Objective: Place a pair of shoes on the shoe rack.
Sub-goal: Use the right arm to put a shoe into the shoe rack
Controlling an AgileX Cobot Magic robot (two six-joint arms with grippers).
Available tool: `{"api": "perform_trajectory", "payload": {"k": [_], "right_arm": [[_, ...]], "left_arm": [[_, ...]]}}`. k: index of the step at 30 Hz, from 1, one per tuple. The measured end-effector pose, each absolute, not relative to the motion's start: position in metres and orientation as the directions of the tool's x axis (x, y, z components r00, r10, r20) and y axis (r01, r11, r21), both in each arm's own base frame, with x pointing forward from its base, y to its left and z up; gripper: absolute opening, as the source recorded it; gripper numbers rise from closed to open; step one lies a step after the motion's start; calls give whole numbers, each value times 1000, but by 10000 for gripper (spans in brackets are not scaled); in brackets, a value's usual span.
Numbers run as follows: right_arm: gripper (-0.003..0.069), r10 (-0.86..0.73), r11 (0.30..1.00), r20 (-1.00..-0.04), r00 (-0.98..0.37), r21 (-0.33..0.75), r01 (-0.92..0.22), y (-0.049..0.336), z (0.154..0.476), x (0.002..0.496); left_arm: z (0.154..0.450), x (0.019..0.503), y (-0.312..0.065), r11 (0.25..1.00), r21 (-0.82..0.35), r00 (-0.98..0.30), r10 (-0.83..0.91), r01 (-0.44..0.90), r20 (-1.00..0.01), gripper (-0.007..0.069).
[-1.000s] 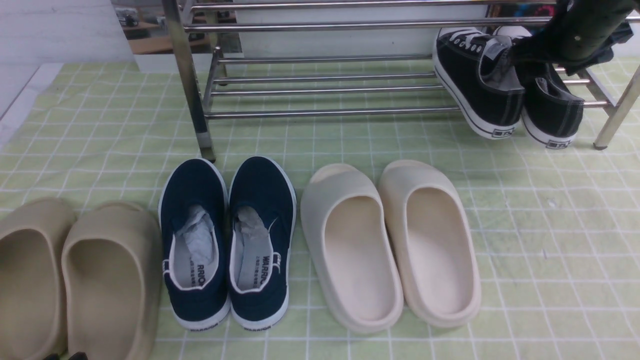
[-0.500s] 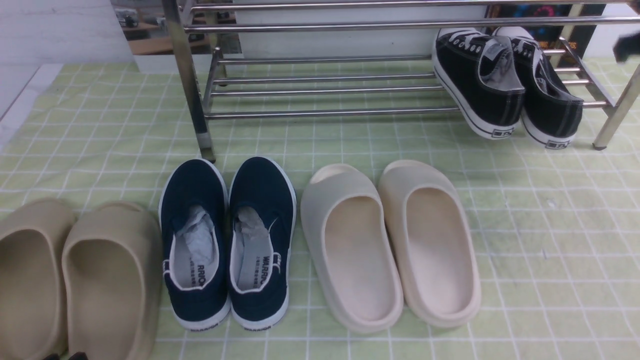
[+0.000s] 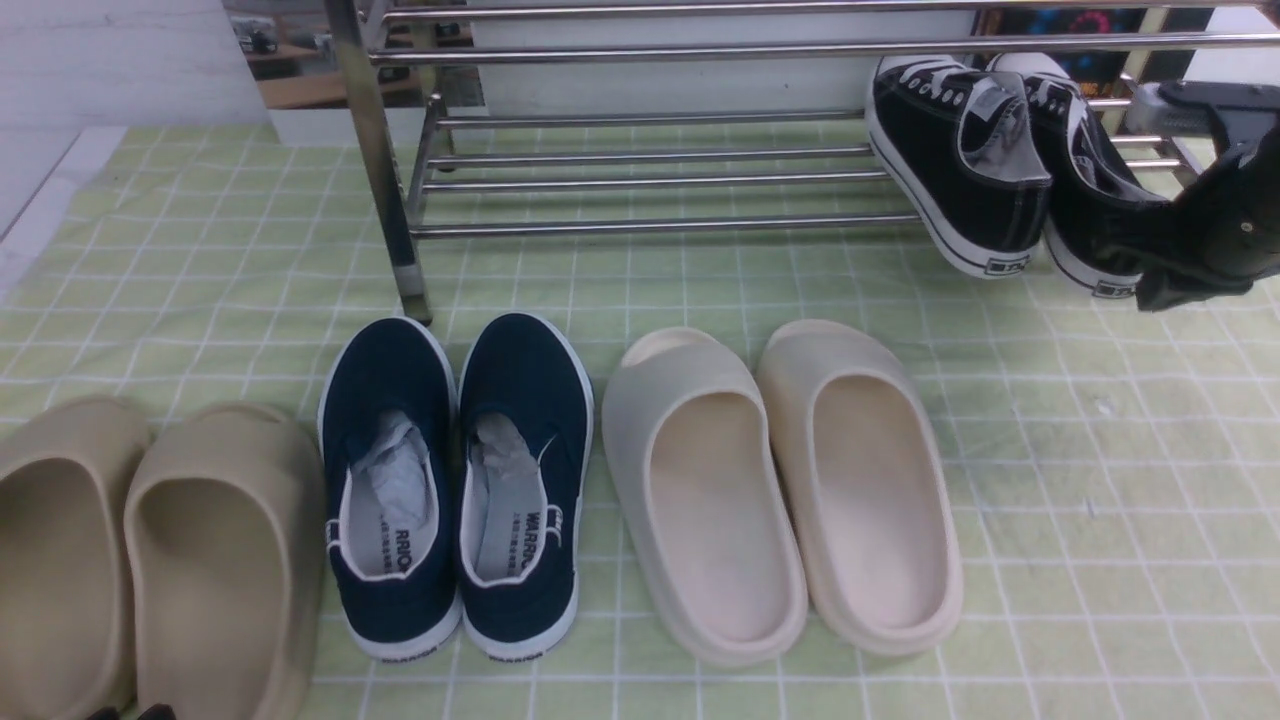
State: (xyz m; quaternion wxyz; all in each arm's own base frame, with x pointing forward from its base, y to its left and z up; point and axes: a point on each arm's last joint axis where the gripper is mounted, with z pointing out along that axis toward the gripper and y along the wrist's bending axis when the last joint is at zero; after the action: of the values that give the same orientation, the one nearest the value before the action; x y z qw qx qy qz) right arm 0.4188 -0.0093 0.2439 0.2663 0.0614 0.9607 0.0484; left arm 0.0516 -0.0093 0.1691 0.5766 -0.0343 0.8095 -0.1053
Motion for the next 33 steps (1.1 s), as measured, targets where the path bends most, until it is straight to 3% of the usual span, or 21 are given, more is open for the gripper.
{"api": "perform_trajectory", "payload": {"k": [11,18,20,23,24,25,28,29,31,33], "right_arm": [[5,219,971,-556,-802,209,121,-6,248,425],[16,204,975,-593,-779,197,105,-6,257,424],[48,164,983,-601,-782,170,75,-7,258,423],[160,125,987,-577,-807,151,45,-6,257,420],[160,125,987,-577,-807,152,45,-6,257,420],[253,118,988,-551,-826,152,39,-5,259,416],[333,107,988,-529,-842,150,32,-4,267,408],[365,92,989,-526,-845,145,17,-3,283,397],[360,73,991,-546,-835,135,-1,-3,307,382],[301,56,992,-600,-798,120,-22,-2,347,351]], "left_arm": [[169,52,-9,975,-210,-333,-177,66,-926,239],[169,52,-9,975,-210,-333,-177,66,-926,239],[169,52,-9,975,-210,-333,-177,66,-926,239],[169,52,-9,975,-210,-333,-177,66,-926,239],[169,52,-9,975,-210,-333,-177,66,-926,239],[169,52,-9,975,-210,-333,-177,66,-926,239],[169,52,-9,975,-210,-333,-177,66,-926,239],[169,52,-9,975,-210,-333,-177,66,-926,239],[169,52,-9,975,-210,-333,-177,66,-926,239],[169,52,-9,975,-210,-333,-177,66,-926,239]]}}
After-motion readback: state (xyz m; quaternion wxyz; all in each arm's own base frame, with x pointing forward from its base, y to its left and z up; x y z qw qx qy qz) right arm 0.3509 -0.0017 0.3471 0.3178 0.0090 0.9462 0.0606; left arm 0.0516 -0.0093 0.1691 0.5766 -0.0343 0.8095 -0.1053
